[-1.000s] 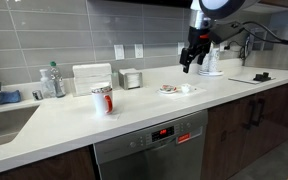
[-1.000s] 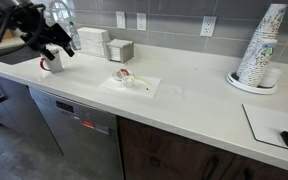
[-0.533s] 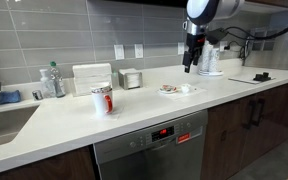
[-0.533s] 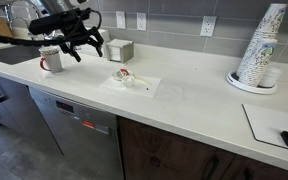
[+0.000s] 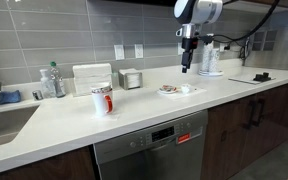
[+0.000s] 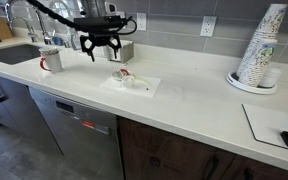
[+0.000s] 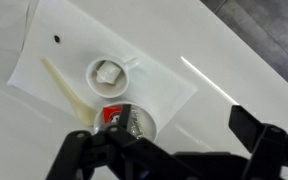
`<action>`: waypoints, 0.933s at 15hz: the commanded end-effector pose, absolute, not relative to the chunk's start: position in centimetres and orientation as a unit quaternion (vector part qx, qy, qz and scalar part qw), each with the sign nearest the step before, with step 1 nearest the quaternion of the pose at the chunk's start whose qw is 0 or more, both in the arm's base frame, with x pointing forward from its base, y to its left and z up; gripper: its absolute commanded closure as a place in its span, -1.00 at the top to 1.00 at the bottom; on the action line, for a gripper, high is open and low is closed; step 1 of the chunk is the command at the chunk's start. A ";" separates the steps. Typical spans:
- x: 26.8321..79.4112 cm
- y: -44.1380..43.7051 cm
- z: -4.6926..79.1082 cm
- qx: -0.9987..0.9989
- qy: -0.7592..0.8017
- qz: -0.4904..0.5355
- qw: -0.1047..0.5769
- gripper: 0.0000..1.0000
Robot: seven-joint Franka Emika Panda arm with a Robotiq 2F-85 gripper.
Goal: Remove the coffee pod from the white teacup and put it on the counter
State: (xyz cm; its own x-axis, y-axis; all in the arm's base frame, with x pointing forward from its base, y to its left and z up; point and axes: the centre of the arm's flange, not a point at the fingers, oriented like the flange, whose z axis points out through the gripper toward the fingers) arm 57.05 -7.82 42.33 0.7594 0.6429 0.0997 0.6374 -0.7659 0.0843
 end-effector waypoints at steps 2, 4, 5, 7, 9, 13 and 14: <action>60.5 -11.8 41.0 0.930 0.365 0.052 0.001 1.00; 59.3 -10.9 41.2 0.933 0.355 0.056 0.014 1.00; 59.6 -11.6 40.9 0.934 0.354 0.055 0.013 1.00; 59.8 -12.3 40.6 0.934 0.353 0.054 0.013 1.00; 60.0 -12.2 40.7 0.934 0.354 0.055 0.014 1.00; 60.3 -12.3 40.6 0.932 0.359 0.054 0.009 1.00; 60.6 -12.8 40.4 0.930 0.364 0.051 -0.005 1.00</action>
State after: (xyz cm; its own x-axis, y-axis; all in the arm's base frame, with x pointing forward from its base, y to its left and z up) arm 60.07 -12.05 40.80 0.7419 0.6638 0.0949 0.6606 -0.7478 0.0662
